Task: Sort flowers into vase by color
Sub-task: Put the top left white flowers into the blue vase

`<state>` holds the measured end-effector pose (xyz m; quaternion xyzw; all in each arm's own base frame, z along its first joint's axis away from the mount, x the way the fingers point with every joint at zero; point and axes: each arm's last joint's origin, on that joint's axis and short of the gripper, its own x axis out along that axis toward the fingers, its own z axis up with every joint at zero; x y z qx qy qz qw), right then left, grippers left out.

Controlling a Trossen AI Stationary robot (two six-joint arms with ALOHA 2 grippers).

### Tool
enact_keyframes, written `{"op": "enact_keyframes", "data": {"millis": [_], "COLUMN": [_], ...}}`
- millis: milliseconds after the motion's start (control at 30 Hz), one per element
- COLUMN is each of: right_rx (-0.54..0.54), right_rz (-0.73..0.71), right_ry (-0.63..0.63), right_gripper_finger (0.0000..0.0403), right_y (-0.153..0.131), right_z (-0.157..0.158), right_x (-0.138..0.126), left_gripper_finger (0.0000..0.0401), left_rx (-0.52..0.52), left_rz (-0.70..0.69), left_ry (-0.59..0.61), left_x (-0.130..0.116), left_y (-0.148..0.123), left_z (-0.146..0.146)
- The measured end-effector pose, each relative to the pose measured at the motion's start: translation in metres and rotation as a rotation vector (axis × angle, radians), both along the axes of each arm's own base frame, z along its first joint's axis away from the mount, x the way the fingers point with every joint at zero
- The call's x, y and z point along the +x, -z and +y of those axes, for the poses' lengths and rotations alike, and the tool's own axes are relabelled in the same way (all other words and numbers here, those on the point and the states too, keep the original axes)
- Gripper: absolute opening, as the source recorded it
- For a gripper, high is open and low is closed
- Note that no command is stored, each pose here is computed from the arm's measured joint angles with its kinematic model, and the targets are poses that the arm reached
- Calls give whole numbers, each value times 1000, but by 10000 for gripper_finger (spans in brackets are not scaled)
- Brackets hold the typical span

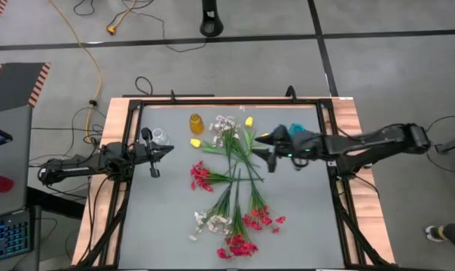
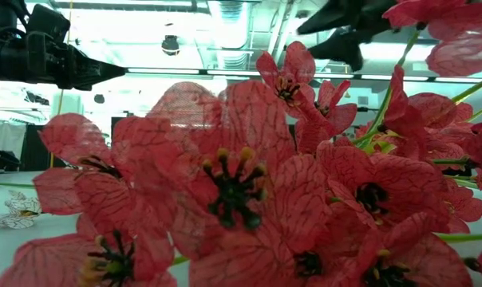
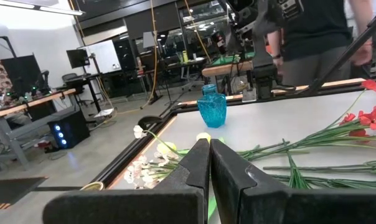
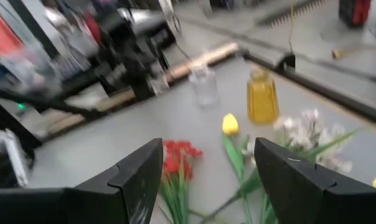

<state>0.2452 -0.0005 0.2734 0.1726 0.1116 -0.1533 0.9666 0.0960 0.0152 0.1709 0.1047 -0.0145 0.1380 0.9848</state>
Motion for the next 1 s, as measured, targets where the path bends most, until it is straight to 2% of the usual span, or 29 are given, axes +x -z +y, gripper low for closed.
{"op": "enact_keyframes", "data": {"millis": [200,400,667,1000], "right_rx": [86,152,199,219], "right_rz": [113,243,403,488], "right_ry": [49,110,174,206], "right_gripper_finger": [281,281,281,281], "right_y": [10,35,76,109], "right_z": [-3,-11,-21,-26], "right_x": [43,79,112,143], "left_gripper_finger": [2,2,2,2], "left_rx": [0,0,0,0], "left_rz": [1,1,1,1], "left_ry": [0,0,0,0], "left_x": [0,0,0,0], "left_y": [0,0,0,0], "left_z": [0,0,0,0]}}
